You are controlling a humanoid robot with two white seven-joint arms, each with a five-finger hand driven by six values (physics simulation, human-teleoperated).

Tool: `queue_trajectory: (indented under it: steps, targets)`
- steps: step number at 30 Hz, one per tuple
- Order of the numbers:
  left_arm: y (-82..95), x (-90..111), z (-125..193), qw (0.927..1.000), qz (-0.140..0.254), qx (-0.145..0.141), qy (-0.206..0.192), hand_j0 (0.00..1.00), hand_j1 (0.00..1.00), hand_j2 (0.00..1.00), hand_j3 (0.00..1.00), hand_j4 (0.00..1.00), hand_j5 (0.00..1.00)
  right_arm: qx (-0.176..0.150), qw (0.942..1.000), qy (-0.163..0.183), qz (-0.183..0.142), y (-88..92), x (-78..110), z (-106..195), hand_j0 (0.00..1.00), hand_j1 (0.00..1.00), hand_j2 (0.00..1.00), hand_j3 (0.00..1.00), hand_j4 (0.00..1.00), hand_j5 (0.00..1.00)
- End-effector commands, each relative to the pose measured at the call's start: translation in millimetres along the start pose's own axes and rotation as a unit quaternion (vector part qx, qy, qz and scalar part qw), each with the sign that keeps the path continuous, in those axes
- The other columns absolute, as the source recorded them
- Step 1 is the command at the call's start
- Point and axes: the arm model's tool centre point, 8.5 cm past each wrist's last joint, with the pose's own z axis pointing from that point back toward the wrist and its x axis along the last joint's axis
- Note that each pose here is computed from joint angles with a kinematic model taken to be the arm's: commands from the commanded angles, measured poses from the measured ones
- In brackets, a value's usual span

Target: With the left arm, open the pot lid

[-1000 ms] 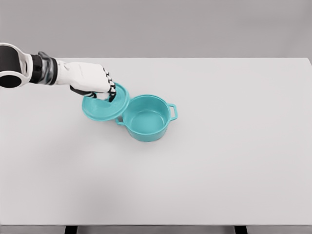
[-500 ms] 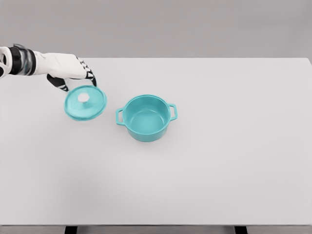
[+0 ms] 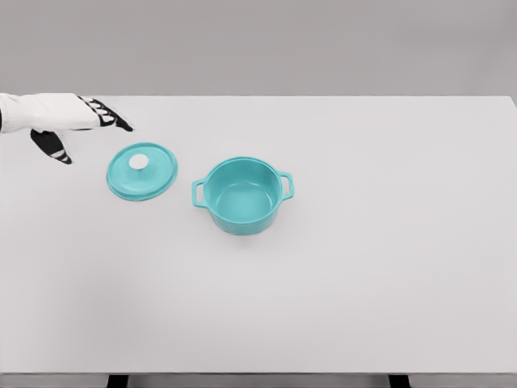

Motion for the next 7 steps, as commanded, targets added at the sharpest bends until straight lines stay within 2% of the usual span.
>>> queue_trajectory:
  steps: [1, 5, 7]
  targets:
    - [13.4, -13.1, 24.6, 0.9992, 0.010, 0.032, 0.022, 1.00, 1.00, 1.00, 1.00, 1.00, 1.00, 0.000, 1.0000, 0.000, 0.000, 0.0, 0.1, 0.0, 1.00, 1.00, 1.00, 1.00, 1.00, 1.00]
    - [14.2, -9.2, 25.8, 0.9991, 0.010, 0.037, 0.016, 1.00, 1.00, 1.00, 1.00, 1.00, 1.00, 0.000, 1.0000, 0.000, 0.000, 0.0, 0.1, 0.0, 1.00, 1.00, 1.00, 1.00, 1.00, 1.00]
    - [3.9, -6.7, 20.4, 0.9993, 0.020, 0.032, 0.009, 1.00, 1.00, 1.00, 1.00, 1.00, 1.00, 0.000, 1.0000, 0.001, 0.000, 0.1, -0.4, 0.1, 1.00, 1.00, 1.00, 1.00, 1.00, 1.00]
